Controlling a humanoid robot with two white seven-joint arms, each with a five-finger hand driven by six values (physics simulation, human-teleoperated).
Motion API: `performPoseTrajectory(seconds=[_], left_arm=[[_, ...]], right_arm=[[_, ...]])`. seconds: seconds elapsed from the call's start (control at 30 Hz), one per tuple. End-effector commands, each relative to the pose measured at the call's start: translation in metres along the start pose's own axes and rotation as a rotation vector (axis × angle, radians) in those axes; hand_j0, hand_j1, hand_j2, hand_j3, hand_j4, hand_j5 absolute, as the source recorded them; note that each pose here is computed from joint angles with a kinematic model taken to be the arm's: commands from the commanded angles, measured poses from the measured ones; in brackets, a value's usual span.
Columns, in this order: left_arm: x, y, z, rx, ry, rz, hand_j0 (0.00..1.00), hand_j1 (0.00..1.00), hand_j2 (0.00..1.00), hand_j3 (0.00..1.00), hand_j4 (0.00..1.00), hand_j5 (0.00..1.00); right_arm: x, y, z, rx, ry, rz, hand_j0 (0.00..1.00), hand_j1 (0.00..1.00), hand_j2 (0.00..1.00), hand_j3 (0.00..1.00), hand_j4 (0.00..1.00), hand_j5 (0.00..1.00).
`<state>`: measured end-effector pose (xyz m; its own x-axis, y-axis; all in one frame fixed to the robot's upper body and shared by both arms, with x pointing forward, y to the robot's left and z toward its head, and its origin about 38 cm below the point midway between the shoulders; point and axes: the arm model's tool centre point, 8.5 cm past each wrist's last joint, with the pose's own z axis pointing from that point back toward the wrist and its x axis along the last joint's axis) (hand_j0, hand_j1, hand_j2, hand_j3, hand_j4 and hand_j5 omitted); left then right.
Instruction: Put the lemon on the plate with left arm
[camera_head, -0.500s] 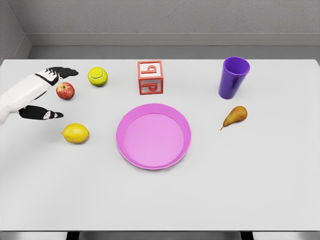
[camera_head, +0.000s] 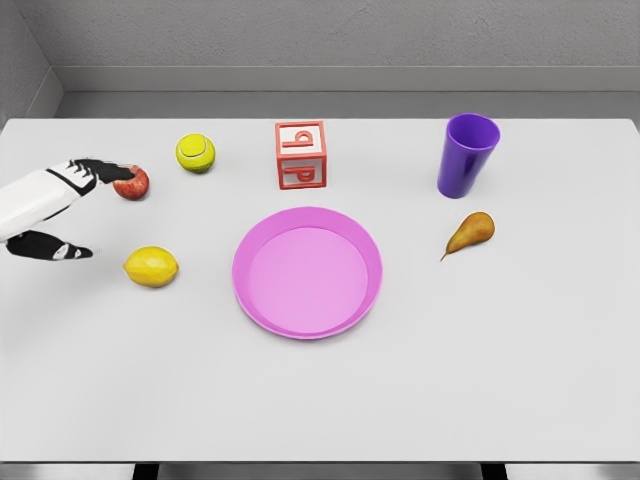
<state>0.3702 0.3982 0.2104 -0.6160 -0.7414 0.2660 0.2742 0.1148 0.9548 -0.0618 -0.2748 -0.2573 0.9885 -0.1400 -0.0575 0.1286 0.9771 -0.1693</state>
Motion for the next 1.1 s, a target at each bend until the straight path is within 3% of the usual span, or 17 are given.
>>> performPoseTrajectory(seconds=[0.0,0.03,0.23,0.33,0.5,0.63,0.7,0.77,0.97,1.07], left_arm=[[-0.005,0.009,0.015,-0.101,0.02,-0.057,1.0,1.0,1.0,1.0,1.0,1.0],[-0.003,0.012,0.016,-0.109,0.016,-0.07,1.0,1.0,1.0,1.0,1.0,1.0],[0.017,-0.041,0.022,-0.243,-0.015,-0.064,1.0,1.0,1.0,1.0,1.0,1.0],[0.028,-0.047,0.022,-0.266,-0.044,-0.064,1.0,1.0,1.0,1.0,1.0,1.0],[0.038,-0.026,0.009,-0.198,-0.085,-0.098,1.0,1.0,1.0,1.0,1.0,1.0],[0.045,-0.028,0.002,-0.205,-0.11,-0.109,1.0,1.0,1.0,1.0,1.0,1.0],[0.053,-0.023,-0.016,-0.183,-0.148,-0.131,1.0,1.0,1.0,1.0,1.0,1.0],[0.059,-0.033,-0.03,-0.191,-0.172,-0.143,1.0,1.0,1.0,1.0,1.0,1.0],[0.058,-0.049,-0.03,-0.24,-0.168,-0.146,1.0,1.0,1.0,1.0,1.0,1.0],[0.057,-0.05,-0.03,-0.246,-0.162,-0.153,1.0,1.0,1.0,1.0,1.0,1.0]], right_arm=[[0.0,0.0,0.0,-0.001,0.0,0.0,1.0,1.0,1.0,1.0,1.0,1.0],[0.0,0.0,0.0,-0.001,0.0,0.0,1.0,1.0,1.0,1.0,1.0,1.0],[0.0,0.0,0.0,-0.001,0.0,0.0,1.0,1.0,1.0,1.0,1.0,1.0],[0.0,0.0,0.0,-0.001,0.0,0.0,1.0,1.0,1.0,1.0,1.0,1.0],[0.0,0.0,0.0,-0.001,0.0,0.0,1.0,1.0,1.0,1.0,1.0,1.0],[0.0,0.0,0.0,0.001,0.0,0.0,1.0,1.0,1.0,1.0,1.0,1.0],[0.0,0.0,0.0,-0.001,0.0,0.0,1.0,1.0,1.0,1.0,1.0,1.0],[0.0,0.0,0.0,0.001,0.0,0.0,1.0,1.0,1.0,1.0,1.0,1.0],[0.0,0.0,0.0,0.001,0.0,0.0,1.0,1.0,1.0,1.0,1.0,1.0],[0.0,0.0,0.0,-0.001,0.0,0.0,1.0,1.0,1.0,1.0,1.0,1.0]])
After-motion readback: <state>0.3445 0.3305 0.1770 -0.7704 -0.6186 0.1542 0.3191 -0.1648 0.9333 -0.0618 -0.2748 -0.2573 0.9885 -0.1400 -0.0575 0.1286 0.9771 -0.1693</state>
